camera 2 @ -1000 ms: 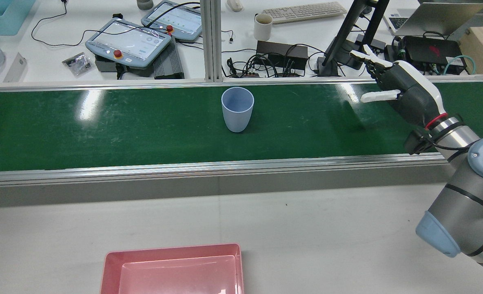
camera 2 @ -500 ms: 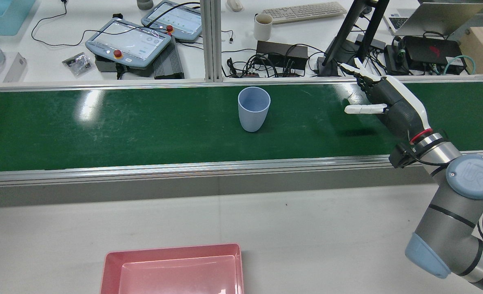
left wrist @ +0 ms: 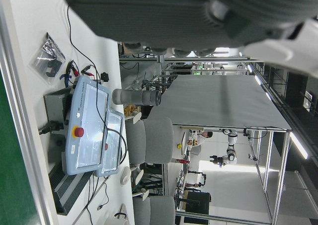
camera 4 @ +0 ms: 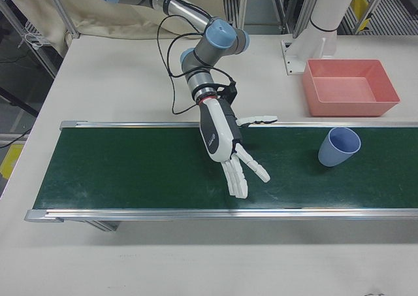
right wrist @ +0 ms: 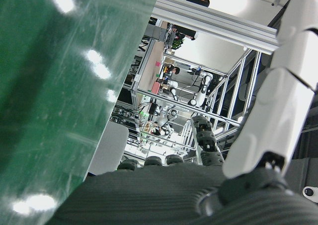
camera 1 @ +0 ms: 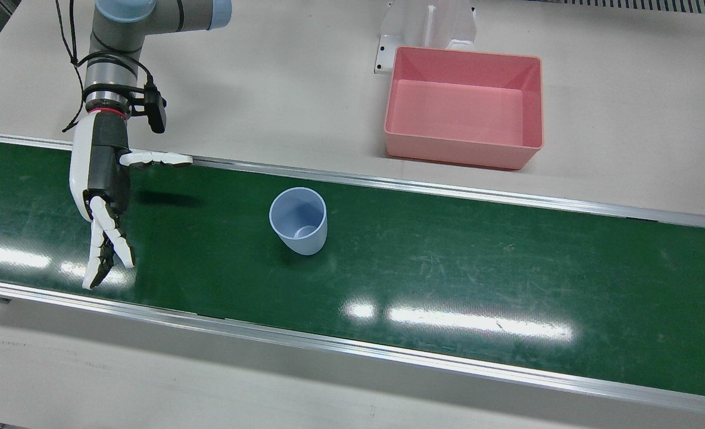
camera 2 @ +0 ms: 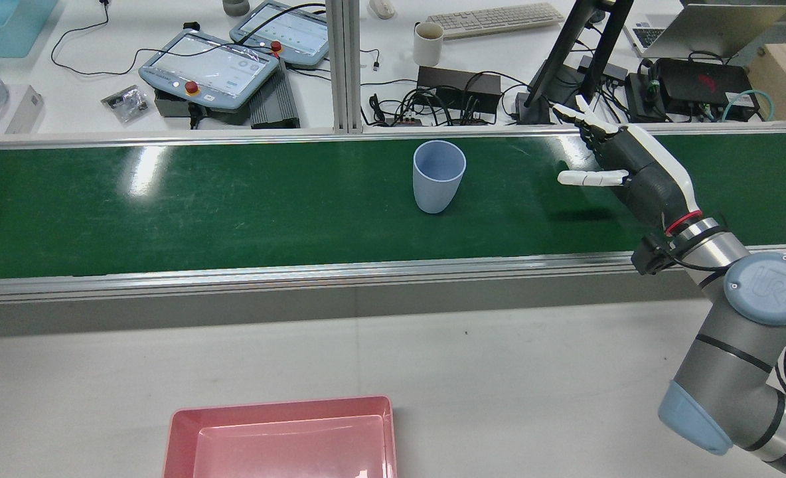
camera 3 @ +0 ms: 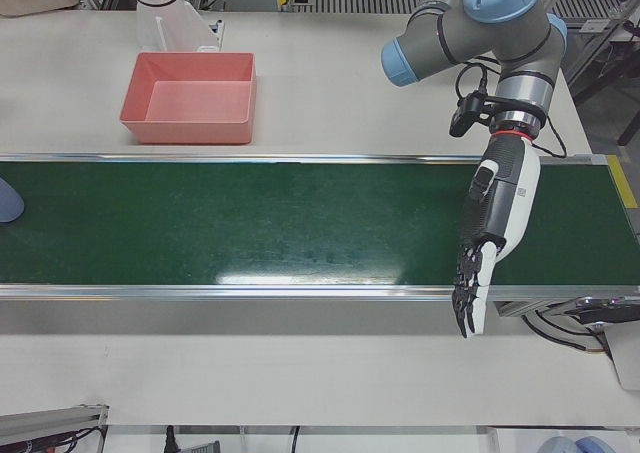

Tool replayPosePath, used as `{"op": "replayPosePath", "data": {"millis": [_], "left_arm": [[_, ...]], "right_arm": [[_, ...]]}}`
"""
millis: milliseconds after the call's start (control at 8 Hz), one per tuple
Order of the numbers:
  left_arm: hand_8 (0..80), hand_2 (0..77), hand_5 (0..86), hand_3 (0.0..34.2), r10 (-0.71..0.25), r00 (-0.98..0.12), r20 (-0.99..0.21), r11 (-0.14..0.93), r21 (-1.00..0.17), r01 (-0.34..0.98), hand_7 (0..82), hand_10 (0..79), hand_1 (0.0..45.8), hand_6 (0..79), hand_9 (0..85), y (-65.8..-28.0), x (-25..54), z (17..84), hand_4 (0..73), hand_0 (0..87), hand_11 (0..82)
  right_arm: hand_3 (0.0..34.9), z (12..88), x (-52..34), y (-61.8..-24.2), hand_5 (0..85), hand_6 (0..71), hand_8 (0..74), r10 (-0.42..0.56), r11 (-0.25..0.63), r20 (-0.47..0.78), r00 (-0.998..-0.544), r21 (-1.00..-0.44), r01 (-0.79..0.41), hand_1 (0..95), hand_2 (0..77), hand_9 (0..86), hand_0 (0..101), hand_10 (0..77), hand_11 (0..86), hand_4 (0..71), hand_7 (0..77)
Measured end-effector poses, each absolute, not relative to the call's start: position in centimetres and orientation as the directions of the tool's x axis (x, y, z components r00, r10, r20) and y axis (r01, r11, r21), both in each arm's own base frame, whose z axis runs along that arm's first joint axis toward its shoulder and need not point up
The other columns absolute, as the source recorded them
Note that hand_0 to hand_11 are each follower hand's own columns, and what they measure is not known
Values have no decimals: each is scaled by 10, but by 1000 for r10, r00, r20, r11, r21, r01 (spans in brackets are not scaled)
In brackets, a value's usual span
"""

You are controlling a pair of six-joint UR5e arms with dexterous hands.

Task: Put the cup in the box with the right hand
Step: 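Lower the right hand toward the belt in the cup's path, then close the right hand fingers around the blue cup on the belt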

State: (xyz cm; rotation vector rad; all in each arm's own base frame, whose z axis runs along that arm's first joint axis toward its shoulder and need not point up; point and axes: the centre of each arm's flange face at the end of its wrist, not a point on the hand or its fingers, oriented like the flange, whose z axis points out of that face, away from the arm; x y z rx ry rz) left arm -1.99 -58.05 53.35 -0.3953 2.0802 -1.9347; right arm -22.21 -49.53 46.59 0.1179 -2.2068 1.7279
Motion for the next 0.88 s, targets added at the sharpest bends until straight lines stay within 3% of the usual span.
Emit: {"op": "replayPosePath", "data": {"millis": [875], "left_arm": [[0,5,0,0,-378,-926,-13,69,-998,-14,0,0,5,0,0,-580,-20,534,0,0,0]], "right_arm": [[0,463,-236,-493,33,5,5,153,266,308,-939,-928,-261,147,93,5,461,0,5,0,11]]}}
